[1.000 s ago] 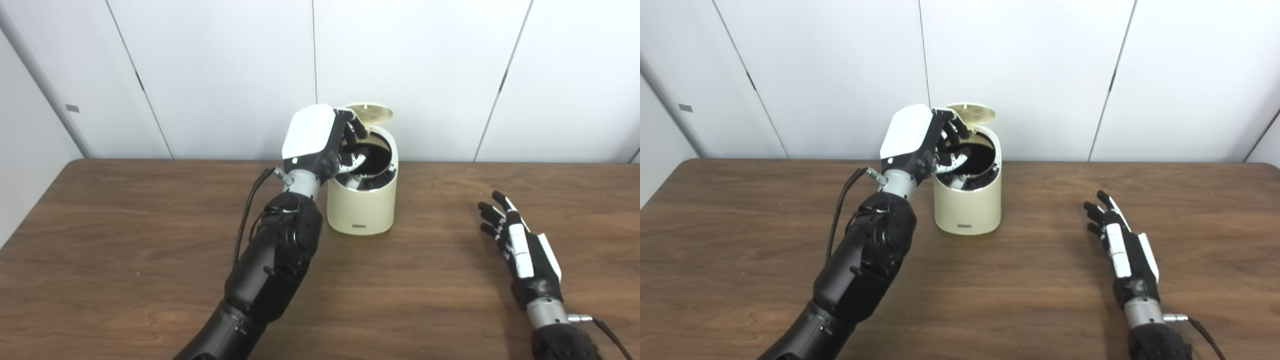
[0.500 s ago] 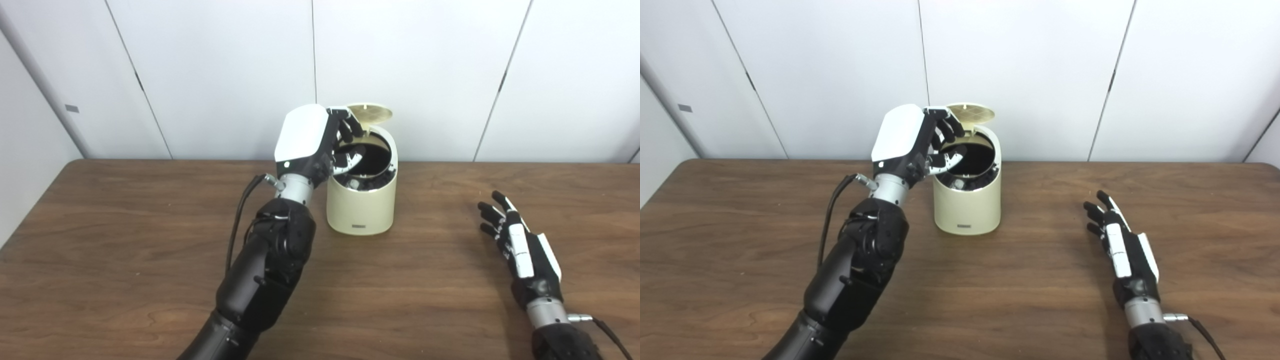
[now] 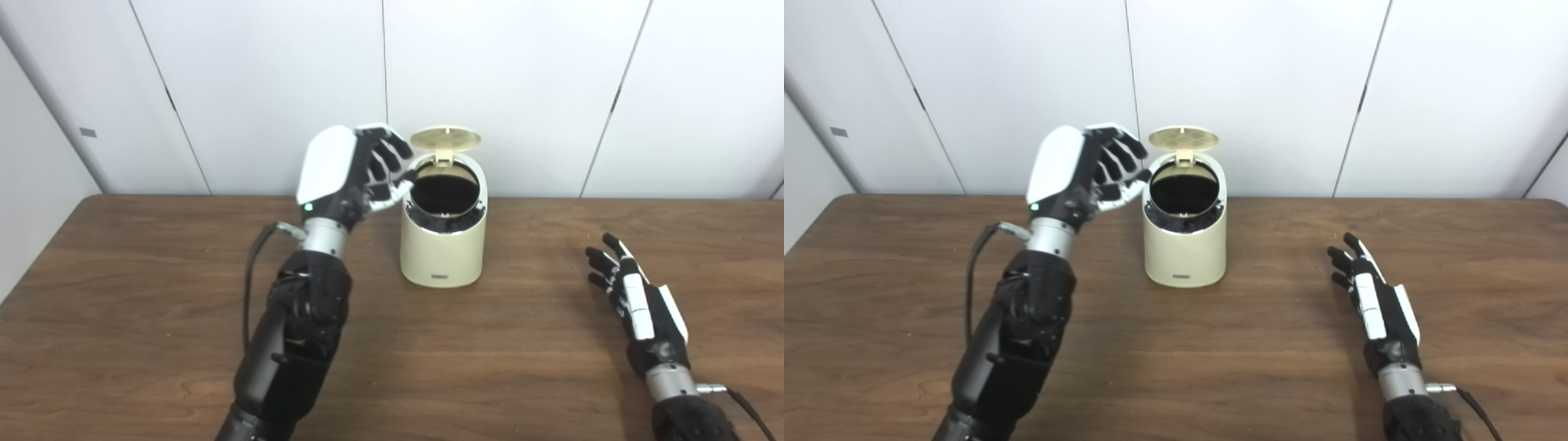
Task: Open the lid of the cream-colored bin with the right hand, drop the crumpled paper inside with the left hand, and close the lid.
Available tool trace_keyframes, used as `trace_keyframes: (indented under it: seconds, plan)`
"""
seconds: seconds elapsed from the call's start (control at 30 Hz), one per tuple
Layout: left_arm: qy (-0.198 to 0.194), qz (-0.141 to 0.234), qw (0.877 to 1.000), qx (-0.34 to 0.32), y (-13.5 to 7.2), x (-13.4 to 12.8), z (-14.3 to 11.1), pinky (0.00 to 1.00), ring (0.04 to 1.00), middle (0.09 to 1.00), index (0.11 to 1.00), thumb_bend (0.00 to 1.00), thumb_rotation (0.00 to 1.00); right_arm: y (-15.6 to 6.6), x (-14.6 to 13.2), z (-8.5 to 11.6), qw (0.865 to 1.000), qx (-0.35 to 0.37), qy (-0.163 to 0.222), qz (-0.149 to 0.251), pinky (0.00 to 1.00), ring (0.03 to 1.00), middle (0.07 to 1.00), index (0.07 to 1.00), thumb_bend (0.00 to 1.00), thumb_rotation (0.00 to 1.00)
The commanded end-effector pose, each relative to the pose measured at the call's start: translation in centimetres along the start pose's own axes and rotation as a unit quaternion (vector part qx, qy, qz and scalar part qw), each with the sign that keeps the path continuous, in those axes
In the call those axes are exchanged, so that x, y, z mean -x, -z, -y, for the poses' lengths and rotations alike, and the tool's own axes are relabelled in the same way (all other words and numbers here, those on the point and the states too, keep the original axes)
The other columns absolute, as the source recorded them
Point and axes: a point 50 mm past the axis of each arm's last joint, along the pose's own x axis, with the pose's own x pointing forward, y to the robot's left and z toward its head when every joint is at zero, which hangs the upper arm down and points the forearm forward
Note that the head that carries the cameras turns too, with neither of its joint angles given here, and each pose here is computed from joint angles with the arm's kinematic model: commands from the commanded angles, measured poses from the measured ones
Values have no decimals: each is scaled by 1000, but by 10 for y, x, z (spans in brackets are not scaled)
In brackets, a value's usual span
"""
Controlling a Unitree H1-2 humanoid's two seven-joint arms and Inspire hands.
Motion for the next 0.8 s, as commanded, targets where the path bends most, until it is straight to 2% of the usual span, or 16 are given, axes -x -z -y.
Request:
trace_keyframes:
  seconds: [0.0, 0.17, 0.37, 0.43, 0.5, 0.53, 0.57, 0.7, 0.77]
  plan:
    - [-30, 15, 999, 20, -10, -5, -17, 385, 418, 494, 488, 477, 0, 3, 0, 5, 1000, 12, -1, -7, 869, 896, 859, 926, 568, 1000]
    - [-49, -22, 994, 92, 11, 9, -31, 353, 422, 487, 462, 476, 0, 2, 0, 6, 1000, 3, -1, -9, 880, 896, 861, 928, 564, 1000]
    - [-60, -31, 992, 102, 39, 24, -37, 339, 457, 513, 460, 475, 0, 4, 1, 9, 1000, 10, -1, -10, 890, 905, 865, 931, 575, 1000]
    - [-52, -56, 989, 129, 49, 31, -38, 338, 457, 515, 473, 476, 0, 4, 1, 9, 1000, 5, -1, -12, 894, 906, 866, 928, 576, 1000]
    - [-46, -80, 984, 152, 55, 37, -39, 344, 461, 513, 481, 478, 0, 3, 1, 9, 1000, -4, -1, -14, 909, 912, 868, 926, 575, 1000]
    - [-44, -89, 981, 167, 60, 41, -39, 404, 459, 506, 486, 493, 0, 2, 1, 9, 1000, -5, -1, -14, 912, 913, 870, 928, 574, 1000]
    - [-43, -94, 979, 178, 63, 43, -39, 424, 453, 500, 493, 498, 0, 2, 1, 9, 1000, -5, -1, -14, 909, 910, 869, 928, 573, 1000]
    - [-48, -108, 970, 214, 77, 56, -39, 437, 435, 501, 507, 501, 0, 1, 2, 9, 1000, 1, -2, -13, 901, 907, 869, 929, 570, 1000]
    - [-44, -107, 970, 215, 84, 61, -39, 461, 535, 502, 494, 511, 0, 1, 2, 9, 1000, -1, 0, -12, 896, 900, 863, 925, 559, 1000]
